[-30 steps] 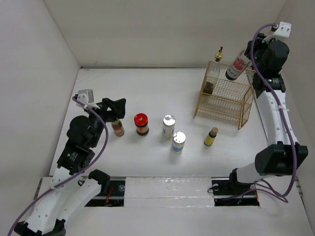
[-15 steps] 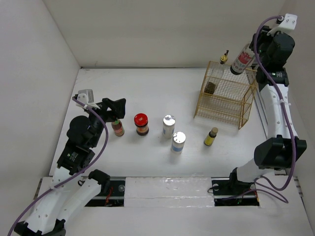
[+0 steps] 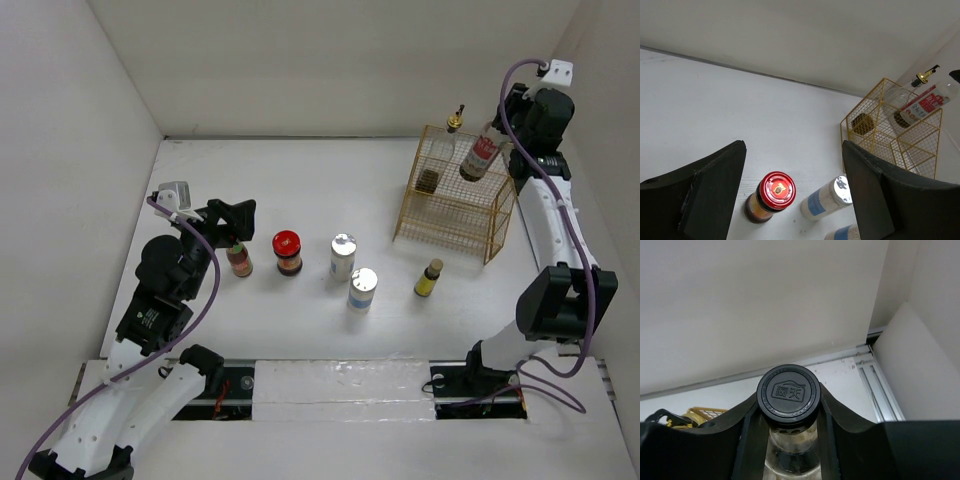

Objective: Organize the condiment bottles

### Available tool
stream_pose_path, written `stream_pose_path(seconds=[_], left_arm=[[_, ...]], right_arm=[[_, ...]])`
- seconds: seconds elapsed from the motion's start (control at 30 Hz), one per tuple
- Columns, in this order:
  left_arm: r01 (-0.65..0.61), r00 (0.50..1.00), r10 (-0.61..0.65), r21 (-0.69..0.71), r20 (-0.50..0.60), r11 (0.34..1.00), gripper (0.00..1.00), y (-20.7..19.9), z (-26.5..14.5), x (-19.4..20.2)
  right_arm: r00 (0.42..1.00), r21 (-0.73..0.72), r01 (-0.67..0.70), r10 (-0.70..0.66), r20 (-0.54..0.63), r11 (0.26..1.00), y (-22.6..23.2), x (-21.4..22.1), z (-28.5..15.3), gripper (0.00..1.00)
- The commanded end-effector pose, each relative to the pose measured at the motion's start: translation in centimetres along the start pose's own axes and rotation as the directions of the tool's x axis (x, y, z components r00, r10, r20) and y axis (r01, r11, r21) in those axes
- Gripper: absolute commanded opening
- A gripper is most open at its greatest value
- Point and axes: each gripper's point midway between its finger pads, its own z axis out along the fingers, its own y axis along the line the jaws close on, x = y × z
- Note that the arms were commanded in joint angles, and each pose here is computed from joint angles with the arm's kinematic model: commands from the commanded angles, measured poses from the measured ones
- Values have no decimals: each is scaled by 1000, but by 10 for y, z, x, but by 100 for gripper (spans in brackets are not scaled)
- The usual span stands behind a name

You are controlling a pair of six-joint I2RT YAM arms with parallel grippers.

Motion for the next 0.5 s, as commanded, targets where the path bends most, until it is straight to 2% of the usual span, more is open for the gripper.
stream_pose_path(seconds=[0.0, 0.13, 0.47], left_arm=[[14, 999, -16, 33, 38, 999, 74, -8, 1, -9], [14, 999, -16, 33, 38, 999, 74, -8, 1, -9], [14, 999, -16, 33, 38, 999, 74, -8, 1, -9]], right_arm=[[971, -57, -39, 51, 234, 998, 13, -76, -18, 7], [976, -73, -36, 51, 214, 997, 19, -67, -12, 7], [997, -98, -43, 49, 63, 994, 36, 6, 17, 14]])
